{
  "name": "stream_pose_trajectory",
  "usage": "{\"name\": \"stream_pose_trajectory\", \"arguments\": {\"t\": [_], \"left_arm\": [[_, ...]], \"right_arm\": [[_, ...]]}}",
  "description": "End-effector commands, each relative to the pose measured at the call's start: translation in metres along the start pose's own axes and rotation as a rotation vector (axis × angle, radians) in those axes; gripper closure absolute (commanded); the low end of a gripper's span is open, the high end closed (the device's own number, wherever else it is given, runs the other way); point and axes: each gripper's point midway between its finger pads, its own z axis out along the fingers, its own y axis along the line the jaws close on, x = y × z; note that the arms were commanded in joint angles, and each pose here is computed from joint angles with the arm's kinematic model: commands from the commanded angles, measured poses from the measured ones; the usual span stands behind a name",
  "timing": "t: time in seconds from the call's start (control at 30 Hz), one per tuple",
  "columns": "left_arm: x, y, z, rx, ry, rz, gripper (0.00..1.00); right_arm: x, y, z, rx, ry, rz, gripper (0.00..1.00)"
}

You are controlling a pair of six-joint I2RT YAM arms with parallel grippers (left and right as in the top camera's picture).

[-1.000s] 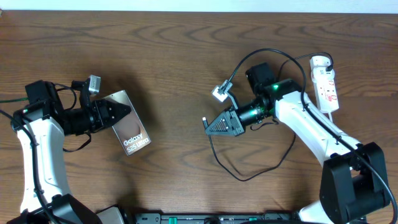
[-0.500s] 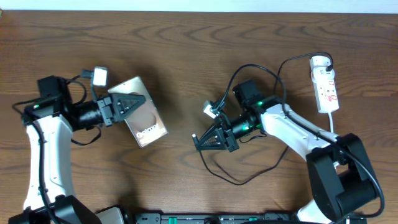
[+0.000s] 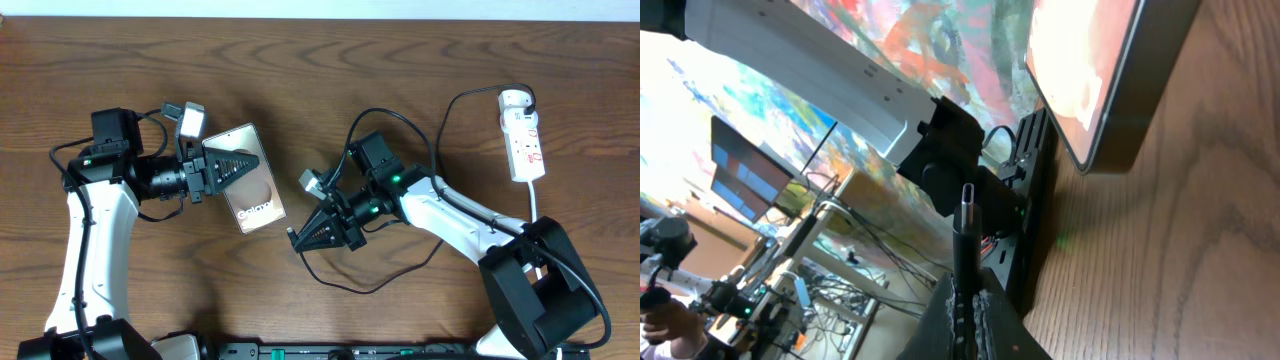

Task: Plug charger to phone and switch on socket

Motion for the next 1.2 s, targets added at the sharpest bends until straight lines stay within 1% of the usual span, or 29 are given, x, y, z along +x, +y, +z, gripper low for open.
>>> {"name": "stream_pose_trajectory", "arguments": {"t": [0.0, 0.13, 0.3, 0.43, 0.6, 0.7, 1.17], "left_arm": [[-0.008, -0.011, 0.000, 0.053, -0.026, -0.034, 0.93], [-0.013, -0.008, 0.000, 0.052, -0.028, -0.084, 0.93], [-0.020, -0.006, 0.000, 0.051, -0.032, -0.106, 0.93], [-0.020, -0.006, 0.000, 0.051, -0.032, -0.105, 0.93], [-0.022, -0.005, -0.001, 0.051, -0.032, -0.160, 0.93], [-0.023, -0.005, -0.001, 0.051, -0.032, -0.182, 0.92], [-0.025, -0.005, 0.001, 0.053, -0.031, -0.157, 0.93]], "right_arm": [[0.001, 0.005, 0.006, -0.043, 0.001, 0.011, 0.99], [-0.001, 0.004, 0.006, -0.039, 0.001, 0.017, 0.99], [-0.003, 0.003, 0.006, -0.039, -0.001, 0.013, 0.99], [-0.010, 0.001, 0.006, -0.038, -0.005, 0.001, 0.99], [-0.015, 0.001, 0.010, -0.039, -0.002, -0.028, 0.99], [-0.015, -0.003, 0.012, -0.019, 0.005, -0.016, 0.99], [-0.023, -0.008, 0.019, 0.008, 0.011, -0.040, 0.99]]}}
